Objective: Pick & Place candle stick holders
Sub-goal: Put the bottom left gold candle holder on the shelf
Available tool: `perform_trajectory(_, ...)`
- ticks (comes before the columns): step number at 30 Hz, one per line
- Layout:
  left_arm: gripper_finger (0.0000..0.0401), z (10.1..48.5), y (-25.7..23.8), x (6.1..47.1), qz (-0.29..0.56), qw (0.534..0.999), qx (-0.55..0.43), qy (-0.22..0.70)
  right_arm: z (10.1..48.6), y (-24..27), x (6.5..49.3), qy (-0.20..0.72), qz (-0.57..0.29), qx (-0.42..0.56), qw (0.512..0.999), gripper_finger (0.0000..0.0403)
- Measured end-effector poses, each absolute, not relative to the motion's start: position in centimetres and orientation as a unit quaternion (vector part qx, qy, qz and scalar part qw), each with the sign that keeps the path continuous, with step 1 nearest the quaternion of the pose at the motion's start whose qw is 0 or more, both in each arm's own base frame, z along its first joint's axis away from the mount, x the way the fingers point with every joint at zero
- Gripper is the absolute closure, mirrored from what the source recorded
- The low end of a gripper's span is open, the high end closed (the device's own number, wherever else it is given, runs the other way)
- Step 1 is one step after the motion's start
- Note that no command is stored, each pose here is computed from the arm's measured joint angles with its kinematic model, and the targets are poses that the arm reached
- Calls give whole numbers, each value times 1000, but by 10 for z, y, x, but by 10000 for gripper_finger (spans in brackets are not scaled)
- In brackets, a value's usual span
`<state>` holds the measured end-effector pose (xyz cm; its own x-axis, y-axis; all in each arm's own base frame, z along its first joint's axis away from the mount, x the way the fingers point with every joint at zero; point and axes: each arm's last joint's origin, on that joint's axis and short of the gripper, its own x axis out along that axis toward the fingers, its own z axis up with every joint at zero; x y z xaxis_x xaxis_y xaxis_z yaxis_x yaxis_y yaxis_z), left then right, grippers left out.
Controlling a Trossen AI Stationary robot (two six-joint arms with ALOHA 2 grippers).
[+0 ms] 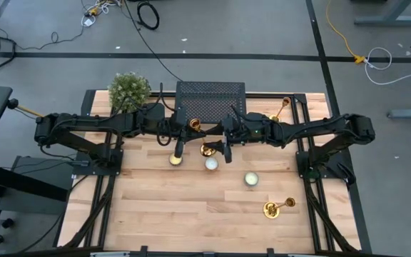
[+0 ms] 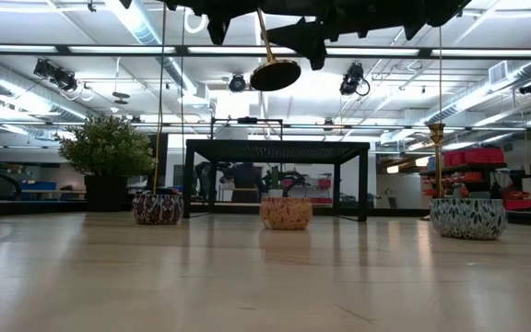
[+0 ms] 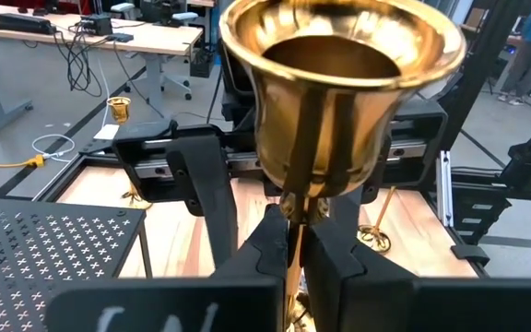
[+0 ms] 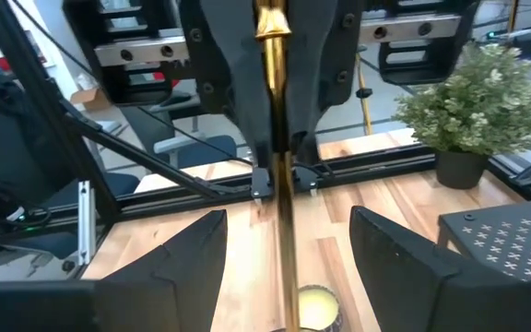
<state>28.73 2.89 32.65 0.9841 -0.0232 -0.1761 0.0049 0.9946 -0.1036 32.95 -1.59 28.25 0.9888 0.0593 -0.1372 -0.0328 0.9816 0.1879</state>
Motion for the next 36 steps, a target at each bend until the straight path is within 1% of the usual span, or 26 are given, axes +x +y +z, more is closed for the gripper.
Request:
perform_trajectory(11,384,327,29,287,-7,995,-53,87,267,-17,343,70,23,93,993,172)
perform_trajectory(14,384,327,29,287,-7,995,-53,87,266,-17,343,72,21,93,993,177)
perform_trajectory(17,384,327,29,287,-7,995,-53,87,266,-17,342,73,21,93,993,195)
perform_trajectory(27,384,327,29,287,-7,995,-53,87,268,-17,342,72,21,93,993,278)
perform_trajectory(36,384,327,29,287,-7,995,-53,87,268,-17,342,72,21,93,993,336)
